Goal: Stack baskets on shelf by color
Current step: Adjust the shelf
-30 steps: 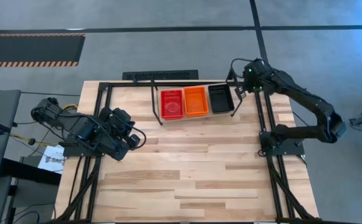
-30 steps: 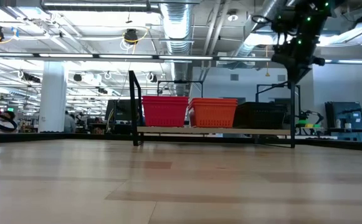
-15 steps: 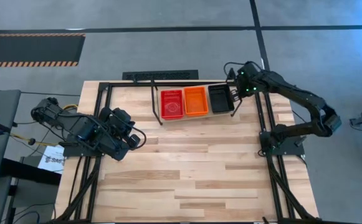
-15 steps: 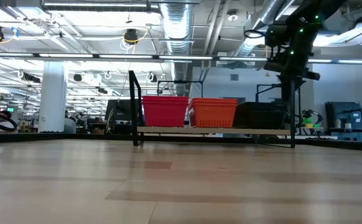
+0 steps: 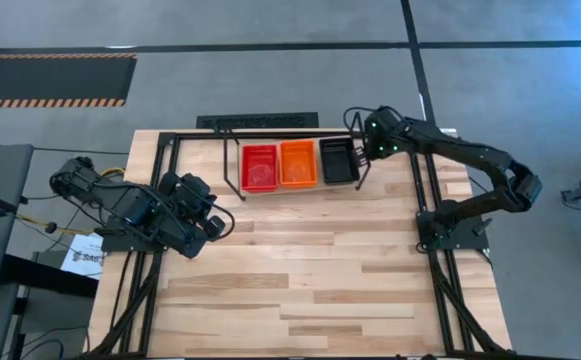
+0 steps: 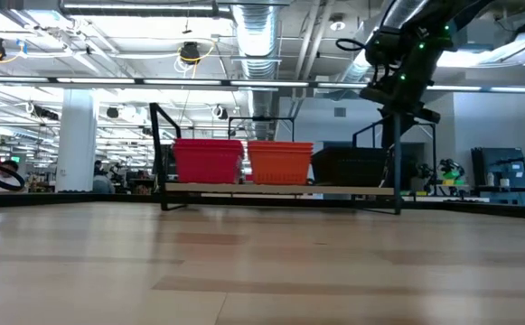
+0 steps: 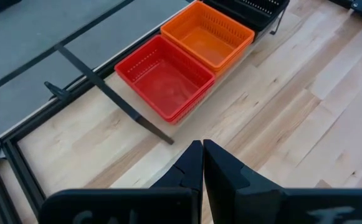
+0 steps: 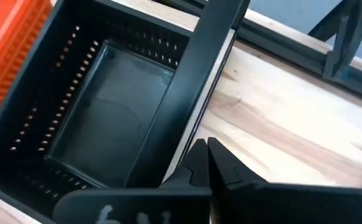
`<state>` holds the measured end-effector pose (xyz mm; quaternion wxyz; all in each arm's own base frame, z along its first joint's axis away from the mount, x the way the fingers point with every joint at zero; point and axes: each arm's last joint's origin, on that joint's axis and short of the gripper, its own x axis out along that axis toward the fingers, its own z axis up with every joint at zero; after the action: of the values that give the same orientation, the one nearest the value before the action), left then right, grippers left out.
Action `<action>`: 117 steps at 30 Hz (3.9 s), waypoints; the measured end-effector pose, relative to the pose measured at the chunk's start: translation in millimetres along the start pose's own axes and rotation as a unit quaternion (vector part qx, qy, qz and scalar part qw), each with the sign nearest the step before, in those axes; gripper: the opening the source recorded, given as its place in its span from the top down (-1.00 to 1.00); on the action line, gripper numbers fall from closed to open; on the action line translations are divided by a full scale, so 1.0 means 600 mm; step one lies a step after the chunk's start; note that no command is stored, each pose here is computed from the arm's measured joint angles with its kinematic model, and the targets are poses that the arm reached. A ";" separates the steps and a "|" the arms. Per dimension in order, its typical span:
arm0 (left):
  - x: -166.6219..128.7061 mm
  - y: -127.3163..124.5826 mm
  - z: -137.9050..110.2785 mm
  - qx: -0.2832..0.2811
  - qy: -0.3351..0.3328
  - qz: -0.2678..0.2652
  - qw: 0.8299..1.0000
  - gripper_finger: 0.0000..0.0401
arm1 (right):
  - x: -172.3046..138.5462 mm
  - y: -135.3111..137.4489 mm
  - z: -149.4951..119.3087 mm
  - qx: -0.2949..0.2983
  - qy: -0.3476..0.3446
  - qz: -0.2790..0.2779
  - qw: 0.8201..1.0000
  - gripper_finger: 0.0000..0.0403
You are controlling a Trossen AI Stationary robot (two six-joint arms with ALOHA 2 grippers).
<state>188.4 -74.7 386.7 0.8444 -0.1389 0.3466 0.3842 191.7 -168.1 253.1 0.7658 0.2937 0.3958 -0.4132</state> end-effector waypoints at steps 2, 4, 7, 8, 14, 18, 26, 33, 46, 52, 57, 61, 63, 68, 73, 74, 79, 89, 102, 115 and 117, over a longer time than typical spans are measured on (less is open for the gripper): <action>0.000 0.000 0.000 0.000 0.000 0.000 1.000 1.00 | -0.001 0.004 -0.002 0.009 0.001 0.003 1.000 1.00; 0.000 0.000 0.000 0.000 0.000 0.000 1.000 1.00 | -0.005 0.009 -0.003 0.016 -0.004 0.008 1.000 1.00; 0.000 0.000 0.000 0.000 0.000 0.000 1.000 1.00 | -0.006 0.022 -0.004 0.023 -0.014 0.021 0.999 1.00; 0.000 0.000 0.000 0.000 0.000 0.000 1.000 1.00 | -0.007 0.027 -0.005 0.022 -0.016 0.025 0.999 1.00; 0.000 0.000 0.000 0.000 0.000 0.000 1.000 1.00 | -0.011 0.054 -0.017 0.013 -0.014 0.037 0.999 1.00; 0.000 0.000 0.000 0.002 -0.002 0.001 1.000 1.00 | -0.019 0.056 -0.020 -0.011 -0.027 0.004 1.000 1.00; 0.017 0.012 0.021 -0.085 -0.056 0.047 0.994 1.00 | -0.104 0.029 -0.002 -0.026 -0.043 -0.085 0.995 1.00; 0.056 0.042 0.055 -0.174 -0.041 0.106 0.978 1.00 | -0.226 0.032 -0.007 -0.046 -0.106 -0.011 0.993 1.00; 0.189 0.129 0.044 -0.201 0.164 0.235 0.937 1.00 | -0.344 0.027 -0.061 -0.116 -0.202 0.106 0.967 1.00; 0.214 0.161 0.059 -0.218 0.165 0.249 0.929 1.00 | -0.346 0.030 -0.065 -0.135 -0.201 0.109 0.964 1.00; 0.238 0.169 0.085 -0.236 0.148 0.180 0.943 1.00 | -0.344 0.031 -0.063 -0.143 -0.200 0.108 0.963 1.00; 0.245 0.174 0.097 -0.232 0.124 0.166 0.950 1.00 | -0.341 0.037 -0.063 -0.148 -0.197 0.110 0.963 1.00; 0.247 0.182 0.097 -0.231 0.130 0.174 0.948 1.00 | -0.341 0.039 -0.064 -0.153 -0.196 0.114 0.962 1.00; 0.248 0.207 0.093 -0.234 0.155 0.204 0.938 1.00 | -0.344 0.045 -0.067 -0.161 -0.199 0.126 0.959 1.00; 0.251 0.221 0.095 -0.235 0.163 0.209 0.935 1.00 | -0.346 0.049 -0.066 -0.163 -0.206 0.135 0.955 1.00; 0.252 0.223 0.096 -0.236 0.164 0.205 0.936 1.00 | -0.346 0.049 -0.066 -0.163 -0.206 0.135 0.956 1.00; 0.277 0.226 0.086 -0.238 0.176 0.175 0.939 1.00 | -0.346 0.049 -0.065 -0.161 -0.209 0.135 0.955 1.00; 0.305 0.230 0.065 -0.245 0.189 0.161 0.937 1.00 | -0.346 0.049 -0.065 -0.161 -0.209 0.135 0.955 1.00; 0.317 0.218 0.091 -0.273 0.121 0.099 0.949 1.00 | -0.346 0.049 -0.065 -0.161 -0.209 0.135 0.955 1.00; 0.317 0.211 0.096 -0.273 0.104 0.086 0.952 1.00 | -0.346 0.049 -0.065 -0.160 -0.208 0.135 0.955 1.00; 0.317 0.211 0.096 -0.273 0.104 0.086 0.952 1.00 | -0.346 0.049 -0.066 -0.153 -0.206 0.136 0.957 1.00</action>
<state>210.2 143.6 300.7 0.6972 -0.3729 0.3252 0.5187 131.1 -40.0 412.7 0.9154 0.1323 0.2442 -0.2914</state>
